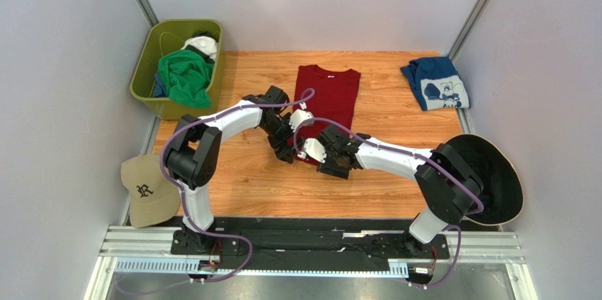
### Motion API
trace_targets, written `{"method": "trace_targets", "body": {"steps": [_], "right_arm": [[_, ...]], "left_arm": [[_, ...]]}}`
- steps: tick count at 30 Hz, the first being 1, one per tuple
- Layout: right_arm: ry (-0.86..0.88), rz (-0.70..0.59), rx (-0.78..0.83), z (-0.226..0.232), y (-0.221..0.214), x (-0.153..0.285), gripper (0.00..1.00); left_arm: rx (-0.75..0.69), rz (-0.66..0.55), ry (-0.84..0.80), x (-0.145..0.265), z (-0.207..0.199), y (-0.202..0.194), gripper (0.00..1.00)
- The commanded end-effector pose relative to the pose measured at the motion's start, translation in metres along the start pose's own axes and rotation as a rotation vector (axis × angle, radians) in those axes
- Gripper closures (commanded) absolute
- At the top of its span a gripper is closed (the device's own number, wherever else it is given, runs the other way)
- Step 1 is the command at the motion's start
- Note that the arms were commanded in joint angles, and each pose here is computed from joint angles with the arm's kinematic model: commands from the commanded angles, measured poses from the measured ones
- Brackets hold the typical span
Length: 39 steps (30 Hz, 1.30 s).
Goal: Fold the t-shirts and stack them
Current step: Fold the tshirt
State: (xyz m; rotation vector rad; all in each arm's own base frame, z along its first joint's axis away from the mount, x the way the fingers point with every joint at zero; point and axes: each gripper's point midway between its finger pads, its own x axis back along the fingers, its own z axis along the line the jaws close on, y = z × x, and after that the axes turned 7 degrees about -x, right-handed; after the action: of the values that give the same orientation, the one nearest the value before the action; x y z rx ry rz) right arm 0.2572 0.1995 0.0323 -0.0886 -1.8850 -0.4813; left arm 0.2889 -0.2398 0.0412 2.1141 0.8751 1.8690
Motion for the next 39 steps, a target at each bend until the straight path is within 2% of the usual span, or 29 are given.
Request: {"method": "trace_targets", "body": {"steps": [1,5,11,14,27,39], "right_arm": [[-0.006,-0.056,-0.006,-0.001,0.008,0.008,0.41],[-0.003,-0.042,0.000,0.000,0.005,0.002,0.41],[0.009,-0.041,0.004,0.002,0.008,-0.004,0.44],[0.013,-0.037,0.007,0.003,0.009,-0.008,0.45],[0.040,-0.043,0.002,0.000,0.025,-0.006,0.46],[0.062,-0.072,-0.028,0.001,0.038,0.001,0.42]], "left_arm": [[-0.010,0.000,0.014,-0.005,-0.002,0.011,0.01],[-0.014,0.023,0.022,-0.009,0.000,0.008,0.03],[-0.002,0.054,0.026,-0.011,0.000,0.000,0.15],[0.011,0.065,0.015,-0.013,-0.003,-0.005,0.17],[0.021,0.082,0.015,-0.015,-0.002,-0.009,0.21],[0.015,0.093,0.013,-0.017,-0.006,-0.009,0.23]]}}
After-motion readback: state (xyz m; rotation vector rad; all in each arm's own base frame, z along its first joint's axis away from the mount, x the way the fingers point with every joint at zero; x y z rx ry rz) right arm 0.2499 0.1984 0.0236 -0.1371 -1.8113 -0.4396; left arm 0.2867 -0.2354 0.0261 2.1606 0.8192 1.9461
